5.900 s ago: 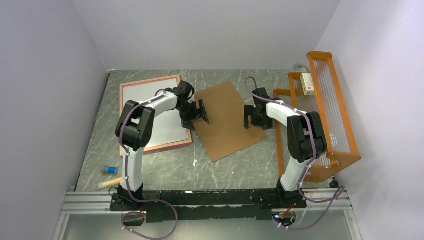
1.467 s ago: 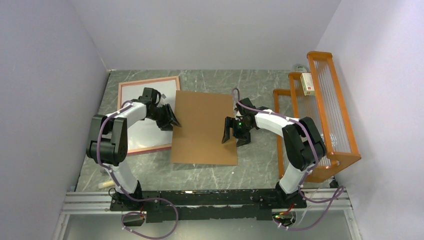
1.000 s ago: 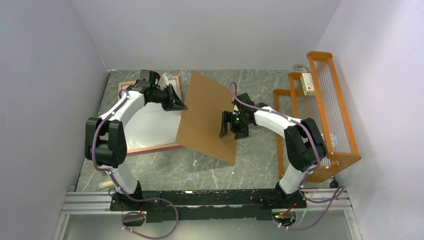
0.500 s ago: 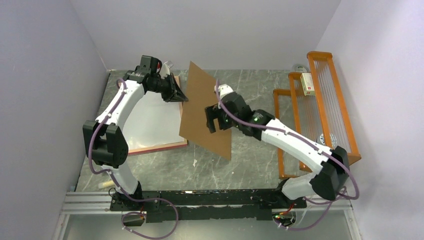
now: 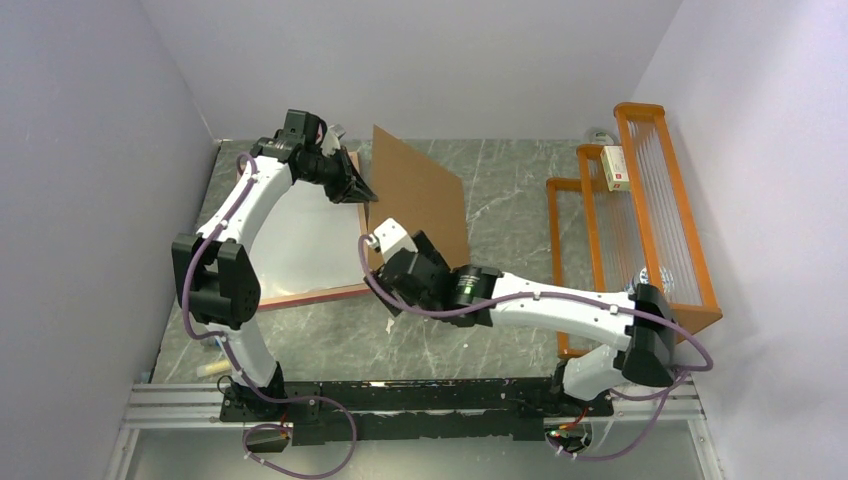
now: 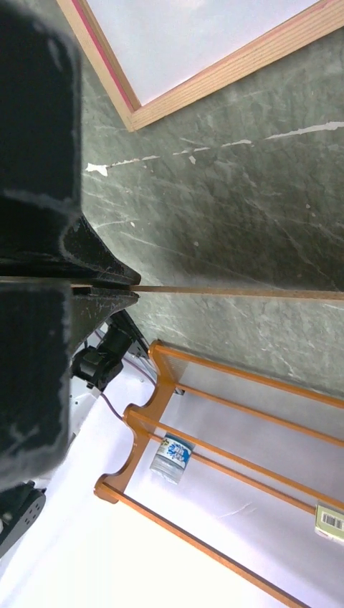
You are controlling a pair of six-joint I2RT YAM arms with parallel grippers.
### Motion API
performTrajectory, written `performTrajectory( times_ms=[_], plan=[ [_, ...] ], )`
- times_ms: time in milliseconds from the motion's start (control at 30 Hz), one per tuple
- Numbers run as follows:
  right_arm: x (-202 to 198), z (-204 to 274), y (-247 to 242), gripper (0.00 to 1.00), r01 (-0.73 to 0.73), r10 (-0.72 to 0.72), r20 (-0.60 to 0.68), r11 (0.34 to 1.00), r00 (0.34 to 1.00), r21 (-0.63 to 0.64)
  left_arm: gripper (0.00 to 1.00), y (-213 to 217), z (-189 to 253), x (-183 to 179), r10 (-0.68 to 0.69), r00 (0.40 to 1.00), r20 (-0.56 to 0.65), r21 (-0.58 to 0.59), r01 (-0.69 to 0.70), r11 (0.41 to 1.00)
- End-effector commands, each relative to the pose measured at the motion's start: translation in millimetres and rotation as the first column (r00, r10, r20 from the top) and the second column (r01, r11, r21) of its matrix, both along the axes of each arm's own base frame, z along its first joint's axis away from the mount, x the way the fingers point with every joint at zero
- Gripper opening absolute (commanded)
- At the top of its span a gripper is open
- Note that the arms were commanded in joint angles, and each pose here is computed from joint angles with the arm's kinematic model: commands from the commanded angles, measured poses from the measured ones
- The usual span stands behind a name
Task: Put the photo into the frame
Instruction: Pick up the photo frame item at the center of the board.
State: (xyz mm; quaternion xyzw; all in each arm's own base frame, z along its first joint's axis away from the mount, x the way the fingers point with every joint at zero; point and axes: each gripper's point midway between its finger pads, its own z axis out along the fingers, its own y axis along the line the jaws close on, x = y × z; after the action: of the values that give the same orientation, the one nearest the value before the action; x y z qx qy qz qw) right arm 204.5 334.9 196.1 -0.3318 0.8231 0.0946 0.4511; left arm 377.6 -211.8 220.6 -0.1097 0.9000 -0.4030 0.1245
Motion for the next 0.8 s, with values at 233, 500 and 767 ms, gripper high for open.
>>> performTrajectory(
  times_ms=[233, 500, 767],
  plan=[
    [23, -29, -29, 0.77, 0.200, -0.126, 0.299, 0.953, 0.946, -0.230, 0.03, -8, 35, 0, -0.005, 1.000, 0.010, -0.088, 0.005, 0.996],
    [38, -24, -46, 0.50, 0.292, -0.123, 0.461, 0.903, 0.879, -0.316, 0.03, -10, 40, -6, -0.014, 1.000, 0.003, -0.108, 0.014, 0.994],
    [39, -14, -41, 0.00, 0.284, -0.125, 0.476, 0.917, 0.871, -0.278, 0.06, -7, 52, -3, 0.001, 0.998, 0.063, -0.113, 0.006, 0.994]
  ],
)
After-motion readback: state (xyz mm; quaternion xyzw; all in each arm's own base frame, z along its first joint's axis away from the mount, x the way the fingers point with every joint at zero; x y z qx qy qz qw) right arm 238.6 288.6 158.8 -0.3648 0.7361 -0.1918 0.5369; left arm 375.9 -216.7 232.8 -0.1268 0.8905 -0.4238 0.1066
